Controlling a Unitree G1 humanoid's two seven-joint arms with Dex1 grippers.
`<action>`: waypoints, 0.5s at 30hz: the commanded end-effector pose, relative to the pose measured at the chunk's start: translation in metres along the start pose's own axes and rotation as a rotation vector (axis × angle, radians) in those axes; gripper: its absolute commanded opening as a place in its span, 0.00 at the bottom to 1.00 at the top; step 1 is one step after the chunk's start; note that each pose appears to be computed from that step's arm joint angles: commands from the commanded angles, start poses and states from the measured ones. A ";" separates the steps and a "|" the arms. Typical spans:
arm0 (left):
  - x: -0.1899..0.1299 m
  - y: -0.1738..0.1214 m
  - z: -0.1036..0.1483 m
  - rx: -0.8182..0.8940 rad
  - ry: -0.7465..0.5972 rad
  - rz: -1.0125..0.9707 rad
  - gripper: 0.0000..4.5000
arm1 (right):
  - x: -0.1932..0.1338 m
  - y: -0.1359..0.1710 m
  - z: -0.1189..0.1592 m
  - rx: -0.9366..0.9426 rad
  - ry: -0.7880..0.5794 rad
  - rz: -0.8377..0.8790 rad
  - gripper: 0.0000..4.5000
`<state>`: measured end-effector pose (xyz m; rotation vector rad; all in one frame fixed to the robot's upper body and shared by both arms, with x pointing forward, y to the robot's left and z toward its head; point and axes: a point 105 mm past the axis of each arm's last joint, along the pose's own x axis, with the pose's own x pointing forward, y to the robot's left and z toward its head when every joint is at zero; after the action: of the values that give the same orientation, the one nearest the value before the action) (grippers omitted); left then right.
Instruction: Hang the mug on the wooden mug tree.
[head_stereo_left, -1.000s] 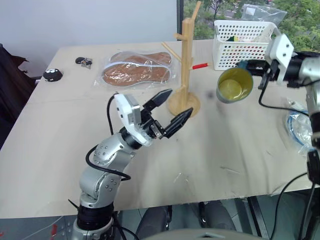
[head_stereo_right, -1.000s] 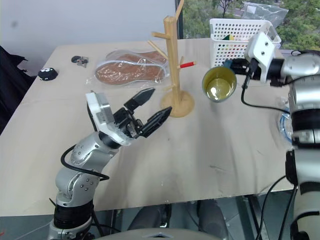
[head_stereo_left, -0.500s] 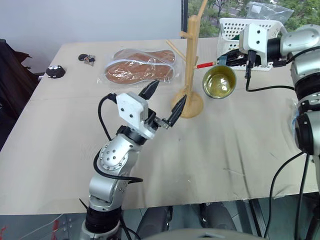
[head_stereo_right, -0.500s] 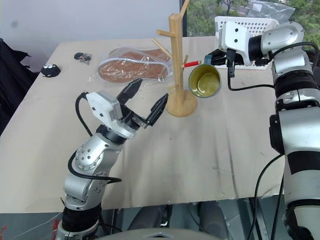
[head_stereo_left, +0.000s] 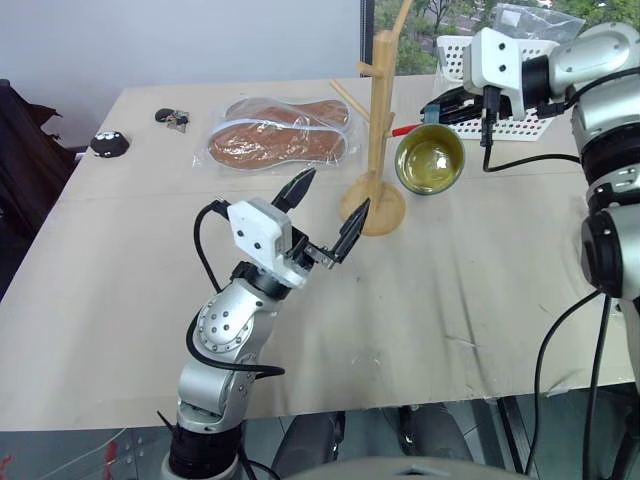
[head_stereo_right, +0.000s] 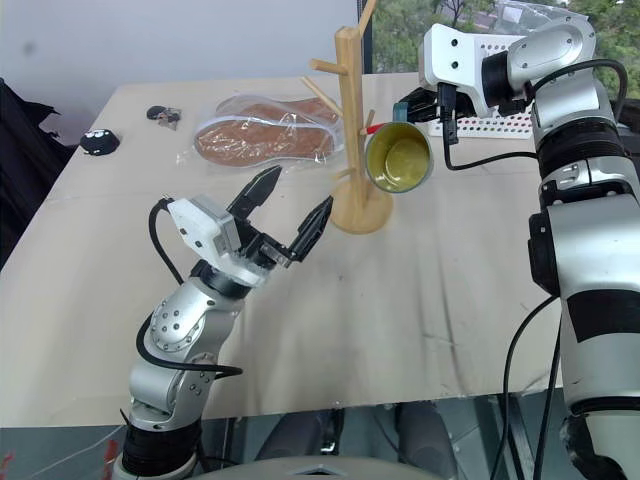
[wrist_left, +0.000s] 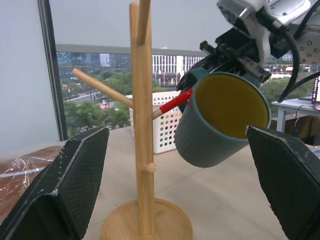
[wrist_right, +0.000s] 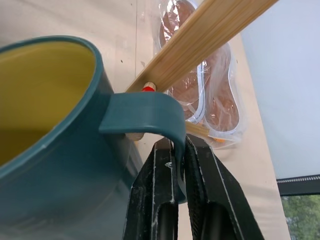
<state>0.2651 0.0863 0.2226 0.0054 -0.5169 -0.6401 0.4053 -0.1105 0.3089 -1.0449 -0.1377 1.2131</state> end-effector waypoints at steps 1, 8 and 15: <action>0.000 -0.002 0.006 0.000 -0.040 -0.009 1.00 | -0.007 -0.018 0.022 -0.080 -0.004 -0.060 0.04; 0.002 -0.002 0.006 -0.001 -0.045 -0.005 1.00 | -0.010 -0.030 0.028 -0.067 -0.014 -0.133 0.75; 0.003 -0.002 0.007 0.000 -0.048 -0.004 1.00 | -0.017 -0.037 0.028 -0.014 -0.032 -0.191 0.98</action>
<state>0.2672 0.0852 0.2209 -0.0089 -0.5166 -0.6396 0.4131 -0.1069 0.3303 -1.0222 -0.1746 1.0998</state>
